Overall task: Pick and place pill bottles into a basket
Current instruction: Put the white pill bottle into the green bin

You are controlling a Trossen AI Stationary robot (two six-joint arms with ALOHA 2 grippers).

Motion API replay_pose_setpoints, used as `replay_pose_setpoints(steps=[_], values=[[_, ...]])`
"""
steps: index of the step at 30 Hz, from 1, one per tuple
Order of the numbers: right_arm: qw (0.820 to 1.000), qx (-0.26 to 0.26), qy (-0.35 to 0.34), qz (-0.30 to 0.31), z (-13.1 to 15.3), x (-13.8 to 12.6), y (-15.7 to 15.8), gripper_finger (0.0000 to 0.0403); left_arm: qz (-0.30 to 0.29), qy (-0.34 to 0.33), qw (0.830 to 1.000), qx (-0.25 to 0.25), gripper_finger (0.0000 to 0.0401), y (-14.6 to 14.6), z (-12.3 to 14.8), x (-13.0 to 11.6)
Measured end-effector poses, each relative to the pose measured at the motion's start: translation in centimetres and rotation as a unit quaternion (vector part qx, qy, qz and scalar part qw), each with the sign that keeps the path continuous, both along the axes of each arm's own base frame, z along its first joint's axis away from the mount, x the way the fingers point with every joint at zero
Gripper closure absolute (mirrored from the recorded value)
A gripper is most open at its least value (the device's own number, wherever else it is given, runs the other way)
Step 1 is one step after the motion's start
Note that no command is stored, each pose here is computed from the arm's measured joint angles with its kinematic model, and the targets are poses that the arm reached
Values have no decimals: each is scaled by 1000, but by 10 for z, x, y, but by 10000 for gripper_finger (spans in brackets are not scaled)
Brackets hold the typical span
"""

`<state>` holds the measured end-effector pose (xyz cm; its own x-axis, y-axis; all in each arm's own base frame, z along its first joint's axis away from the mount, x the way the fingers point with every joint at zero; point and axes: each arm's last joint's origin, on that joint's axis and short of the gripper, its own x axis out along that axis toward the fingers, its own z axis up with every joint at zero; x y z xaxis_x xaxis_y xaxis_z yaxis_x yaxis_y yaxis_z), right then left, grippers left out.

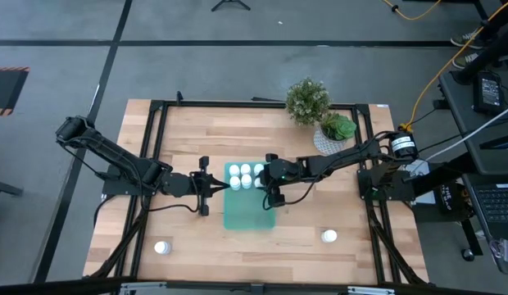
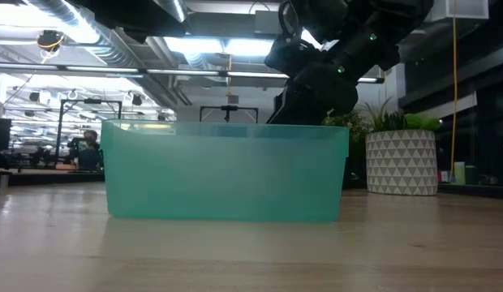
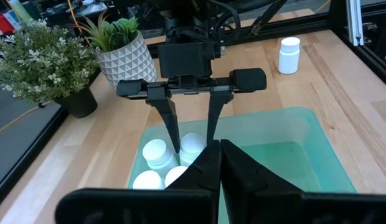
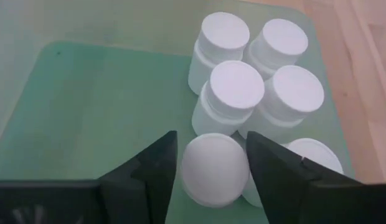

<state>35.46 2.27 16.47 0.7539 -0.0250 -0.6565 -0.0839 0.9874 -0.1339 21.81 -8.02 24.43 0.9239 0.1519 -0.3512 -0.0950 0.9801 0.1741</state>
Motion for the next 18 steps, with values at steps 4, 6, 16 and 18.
replay_pose_setpoints(steps=[4, 6, 16, 18], values=[[1000, 0, 0, 0, 0, 0, 0, 230, 0, 0, 1000, 0, 393, 0, 0, 0], [1000, -1, -2, 2, 0, 0, 0, 238, 0, 0, 1000, 0, 392, 0, 0, 0], [1000, -6, -1, 5, 0, 0, 0, 241, 0, 0, 1000, 0, 398, 0, 0, 0], [1000, -10, 0, 8, 0, 0, 0, 241, 0, 0, 1000, 0, 400, 0, 0, 0]])
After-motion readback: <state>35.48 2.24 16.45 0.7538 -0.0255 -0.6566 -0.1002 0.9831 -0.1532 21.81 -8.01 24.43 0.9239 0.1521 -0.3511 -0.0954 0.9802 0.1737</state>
